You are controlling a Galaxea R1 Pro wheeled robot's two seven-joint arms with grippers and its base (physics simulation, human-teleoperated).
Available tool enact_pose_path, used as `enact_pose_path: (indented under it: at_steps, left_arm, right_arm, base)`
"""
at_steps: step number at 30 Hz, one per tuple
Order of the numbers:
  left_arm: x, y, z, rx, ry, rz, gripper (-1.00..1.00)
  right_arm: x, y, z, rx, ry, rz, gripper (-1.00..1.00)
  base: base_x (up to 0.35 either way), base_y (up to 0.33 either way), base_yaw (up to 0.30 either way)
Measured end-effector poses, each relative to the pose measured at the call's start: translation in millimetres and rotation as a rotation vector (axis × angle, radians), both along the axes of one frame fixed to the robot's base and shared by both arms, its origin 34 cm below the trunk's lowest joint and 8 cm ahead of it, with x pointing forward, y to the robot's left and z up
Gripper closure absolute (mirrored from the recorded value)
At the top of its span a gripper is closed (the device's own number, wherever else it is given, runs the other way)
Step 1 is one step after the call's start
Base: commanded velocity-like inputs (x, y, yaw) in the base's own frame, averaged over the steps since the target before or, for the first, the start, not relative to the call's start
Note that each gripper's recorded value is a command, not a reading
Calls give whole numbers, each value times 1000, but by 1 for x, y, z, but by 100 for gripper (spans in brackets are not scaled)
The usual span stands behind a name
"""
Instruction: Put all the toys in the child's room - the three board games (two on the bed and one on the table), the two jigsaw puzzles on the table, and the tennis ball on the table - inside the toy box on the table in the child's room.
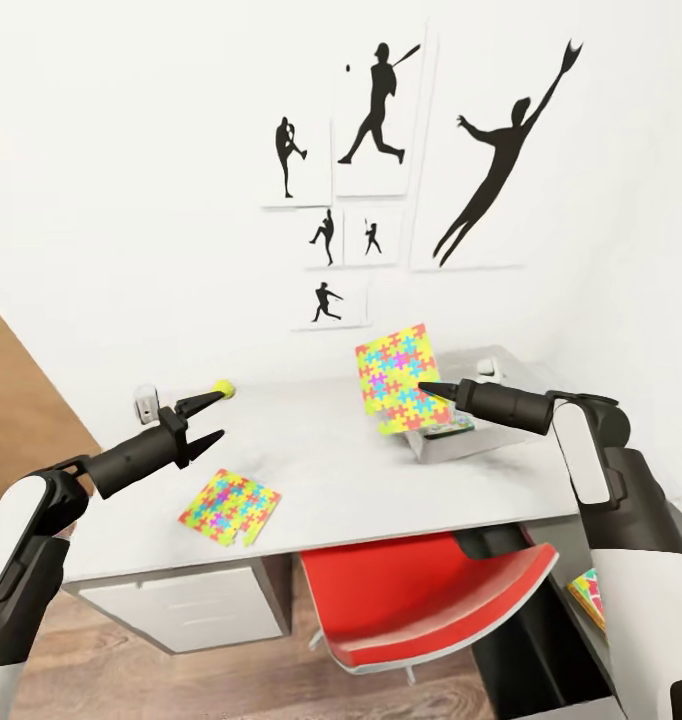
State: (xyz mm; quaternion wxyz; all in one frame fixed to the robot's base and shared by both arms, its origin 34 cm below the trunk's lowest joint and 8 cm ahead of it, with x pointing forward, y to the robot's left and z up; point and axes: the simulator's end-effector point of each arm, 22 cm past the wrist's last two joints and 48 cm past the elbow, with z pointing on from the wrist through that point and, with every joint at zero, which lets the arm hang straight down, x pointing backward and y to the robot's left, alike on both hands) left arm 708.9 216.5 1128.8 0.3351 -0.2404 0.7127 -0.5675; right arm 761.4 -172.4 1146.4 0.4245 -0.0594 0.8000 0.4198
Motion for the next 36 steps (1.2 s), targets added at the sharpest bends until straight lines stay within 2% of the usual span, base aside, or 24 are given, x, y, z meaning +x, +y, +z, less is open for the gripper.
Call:
enact_pose_path:
  at_steps: [12, 20, 28, 36]
  left_arm:
    - [1, 1, -6, 0, 10, 2, -100]
    - [2, 1, -10, 2, 17, 3, -100]
    - [2, 1, -12, 2, 21, 3, -100]
    - [3, 3, -16, 4, 29, 7, -100]
  right_arm:
    - [1, -1, -5, 0, 7, -2, 100]
    - [1, -1, -9, 2, 11, -1, 100]
    - [-2, 1, -13, 1, 17, 5, 100]
    - [-2, 1, -10, 0, 9, 6, 100]
  base:
    - [0, -7, 261]
    - [63, -185, 243]
    - [146, -269, 52]
    - [27, -48, -66]
